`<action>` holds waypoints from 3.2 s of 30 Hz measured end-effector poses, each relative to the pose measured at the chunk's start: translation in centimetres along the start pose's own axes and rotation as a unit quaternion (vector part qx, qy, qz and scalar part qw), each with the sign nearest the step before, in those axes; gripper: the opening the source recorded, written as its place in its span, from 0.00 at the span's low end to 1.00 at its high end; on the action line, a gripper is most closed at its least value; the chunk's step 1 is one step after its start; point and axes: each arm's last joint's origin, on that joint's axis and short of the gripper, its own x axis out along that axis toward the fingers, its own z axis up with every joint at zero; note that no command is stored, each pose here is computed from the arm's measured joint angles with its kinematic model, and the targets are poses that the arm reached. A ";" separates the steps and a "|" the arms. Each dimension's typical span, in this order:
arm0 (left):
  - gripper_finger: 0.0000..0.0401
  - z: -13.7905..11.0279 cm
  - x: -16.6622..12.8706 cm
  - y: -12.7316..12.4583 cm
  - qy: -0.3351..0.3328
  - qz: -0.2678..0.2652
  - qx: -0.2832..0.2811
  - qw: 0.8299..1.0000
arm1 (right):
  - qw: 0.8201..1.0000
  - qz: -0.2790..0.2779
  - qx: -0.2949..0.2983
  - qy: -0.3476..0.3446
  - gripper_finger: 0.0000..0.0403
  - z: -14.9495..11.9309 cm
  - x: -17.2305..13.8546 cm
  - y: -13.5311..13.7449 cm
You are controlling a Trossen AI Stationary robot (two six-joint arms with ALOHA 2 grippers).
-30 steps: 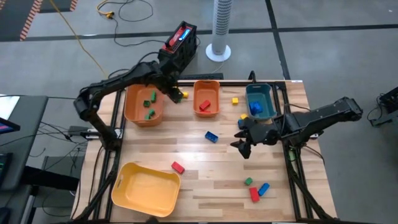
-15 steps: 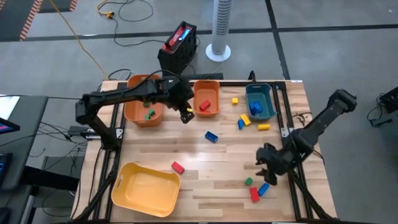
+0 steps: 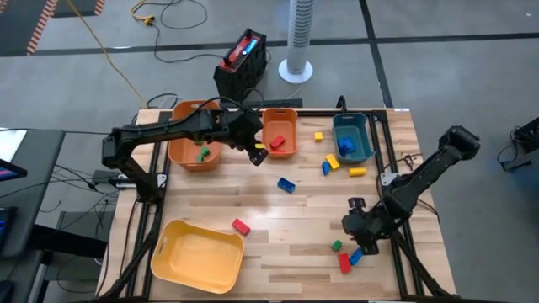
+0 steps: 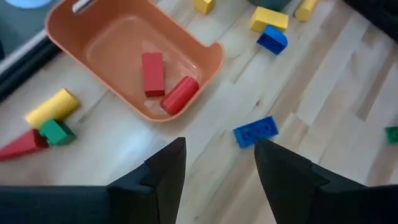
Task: Sort blocks
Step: Put the blue game piece into the green bin
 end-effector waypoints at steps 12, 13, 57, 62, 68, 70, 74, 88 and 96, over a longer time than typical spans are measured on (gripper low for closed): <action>0.46 -3.7 -1.7 -6.5 -0.018 -0.009 -0.088 0.996 | 0.990 0.099 -0.100 0.020 0.56 -2.9 -2.0 3.5; 0.46 -3.8 -1.8 -6.7 -0.022 -0.006 -0.086 0.996 | 0.989 0.104 -0.106 0.016 0.56 -3.1 -2.2 3.6; 0.46 -5.2 -2.3 -6.8 0.037 -0.002 0.042 0.998 | 0.986 0.016 -0.165 0.021 0.36 -3.9 5.5 6.0; 0.46 -5.3 -2.6 -6.6 0.040 0.000 0.050 0.998 | 0.994 0.018 -0.106 0.030 0.19 -3.8 4.7 5.4; 0.46 -4.8 -3.7 -6.5 0.011 -0.019 0.053 0.998 | 0.997 -0.043 0.009 0.069 0.19 -3.9 1.1 1.7; 0.46 -4.4 -3.9 -6.6 -0.010 -0.027 0.054 0.998 | 0.992 -0.075 0.052 0.088 0.22 -4.2 -0.3 -0.2; 0.46 -3.8 -4.3 -6.4 -0.041 -0.026 0.047 0.998 | 0.975 -0.124 0.160 0.089 0.25 -4.3 -2.6 -3.9; 0.46 -3.8 -4.3 -7.2 -0.085 0.007 0.061 0.994 | 0.856 -0.225 0.457 -0.089 0.24 -1.6 -9.7 -14.9; 0.46 -4.5 -4.9 -8.7 -0.117 0.012 0.121 0.986 | 0.774 -0.294 0.555 -0.080 0.24 -2.0 -11.9 -22.0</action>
